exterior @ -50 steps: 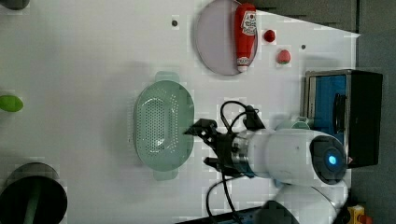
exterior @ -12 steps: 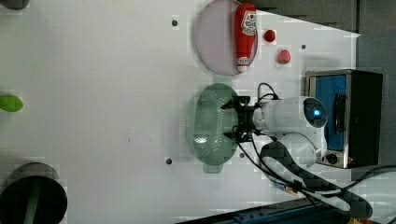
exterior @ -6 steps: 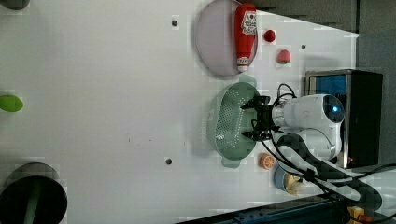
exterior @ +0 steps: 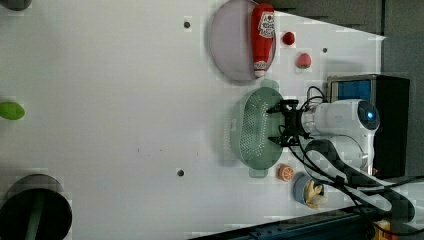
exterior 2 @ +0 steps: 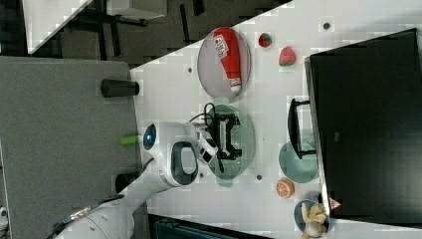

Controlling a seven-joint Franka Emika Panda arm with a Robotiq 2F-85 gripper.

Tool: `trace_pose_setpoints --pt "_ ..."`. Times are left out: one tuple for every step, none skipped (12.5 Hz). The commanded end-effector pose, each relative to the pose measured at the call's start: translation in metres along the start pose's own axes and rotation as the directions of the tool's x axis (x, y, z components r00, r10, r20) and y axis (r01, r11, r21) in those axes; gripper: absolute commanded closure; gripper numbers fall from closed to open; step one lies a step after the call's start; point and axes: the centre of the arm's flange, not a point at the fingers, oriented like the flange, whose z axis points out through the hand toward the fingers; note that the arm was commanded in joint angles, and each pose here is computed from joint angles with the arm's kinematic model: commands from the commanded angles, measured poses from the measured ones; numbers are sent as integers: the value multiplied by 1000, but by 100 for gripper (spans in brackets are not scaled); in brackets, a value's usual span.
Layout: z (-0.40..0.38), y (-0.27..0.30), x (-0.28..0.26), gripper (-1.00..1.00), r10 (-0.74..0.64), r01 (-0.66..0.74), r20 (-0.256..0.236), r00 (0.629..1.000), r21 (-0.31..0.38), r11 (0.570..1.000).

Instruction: Drag strainer left to right.

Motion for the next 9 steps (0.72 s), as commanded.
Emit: trace_pose_setpoints --pt "-8 -8 44 -100 -73 74 -29 997 23 997" --pt "-8 -9 53 -100 -72 73 -34 997 26 997" --pt "-7 -9 61 -100 -64 65 -38 997 27 997" --pt "-7 -8 68 -100 -56 57 -42 998 27 998" --pt "-7 -8 75 -100 -44 46 -45 998 26 999" --pt "-6 -7 81 -100 -47 48 -48 998 24 999" --pt "-6 -7 85 -100 -61 62 -51 997 23 998" --pt "-6 -6 88 -100 -88 90 -53 995 20 996" --pt "-6 -6 92 -100 -128 129 -56 990 18 991"
